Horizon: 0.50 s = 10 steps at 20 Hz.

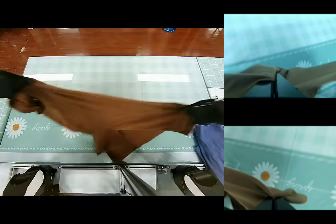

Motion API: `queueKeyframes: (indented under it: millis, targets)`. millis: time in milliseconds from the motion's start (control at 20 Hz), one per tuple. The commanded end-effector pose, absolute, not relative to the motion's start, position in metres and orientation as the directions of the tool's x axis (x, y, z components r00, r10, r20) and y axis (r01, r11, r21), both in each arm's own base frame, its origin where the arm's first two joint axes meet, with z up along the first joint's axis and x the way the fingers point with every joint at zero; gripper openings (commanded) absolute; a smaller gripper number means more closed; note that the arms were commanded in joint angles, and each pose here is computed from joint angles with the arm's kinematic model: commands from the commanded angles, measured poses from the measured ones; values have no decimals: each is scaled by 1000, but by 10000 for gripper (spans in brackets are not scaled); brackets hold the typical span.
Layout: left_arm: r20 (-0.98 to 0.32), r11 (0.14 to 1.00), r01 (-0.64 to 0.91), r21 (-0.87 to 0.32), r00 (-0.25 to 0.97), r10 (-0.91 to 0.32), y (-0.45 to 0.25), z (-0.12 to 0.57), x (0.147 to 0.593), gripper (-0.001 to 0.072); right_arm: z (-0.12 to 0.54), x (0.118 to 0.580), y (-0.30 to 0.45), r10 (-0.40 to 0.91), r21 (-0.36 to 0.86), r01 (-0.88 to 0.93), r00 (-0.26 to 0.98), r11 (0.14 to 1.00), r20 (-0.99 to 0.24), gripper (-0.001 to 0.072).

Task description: Fold the shirts.

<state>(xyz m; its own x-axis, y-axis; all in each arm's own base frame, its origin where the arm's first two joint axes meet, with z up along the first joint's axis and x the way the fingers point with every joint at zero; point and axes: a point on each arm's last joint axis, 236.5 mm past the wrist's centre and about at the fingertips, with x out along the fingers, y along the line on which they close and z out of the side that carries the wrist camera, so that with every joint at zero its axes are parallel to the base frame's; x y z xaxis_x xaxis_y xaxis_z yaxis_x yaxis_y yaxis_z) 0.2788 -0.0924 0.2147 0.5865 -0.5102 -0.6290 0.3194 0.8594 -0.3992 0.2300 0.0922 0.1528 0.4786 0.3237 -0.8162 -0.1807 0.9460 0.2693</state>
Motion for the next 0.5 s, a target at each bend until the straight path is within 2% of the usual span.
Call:
queueKeyframes:
  millis: [0,150,300,450]
  targets:
    - [-730,836,146,-529,424,-536,-88,105,302,14,52,252,97,321,316,-83,410,945,-854,21]
    - [-744,813,40,-580,379,-550,-81,49,346,15,16,301,91,278,294,-27,422,955,-863,21]
    - [-704,743,-70,-666,391,-594,-82,14,399,15,-10,359,82,255,297,34,427,954,-867,21]
    - [-693,712,-104,-694,365,-622,-88,-11,437,15,-25,408,78,265,309,52,396,949,-879,21]
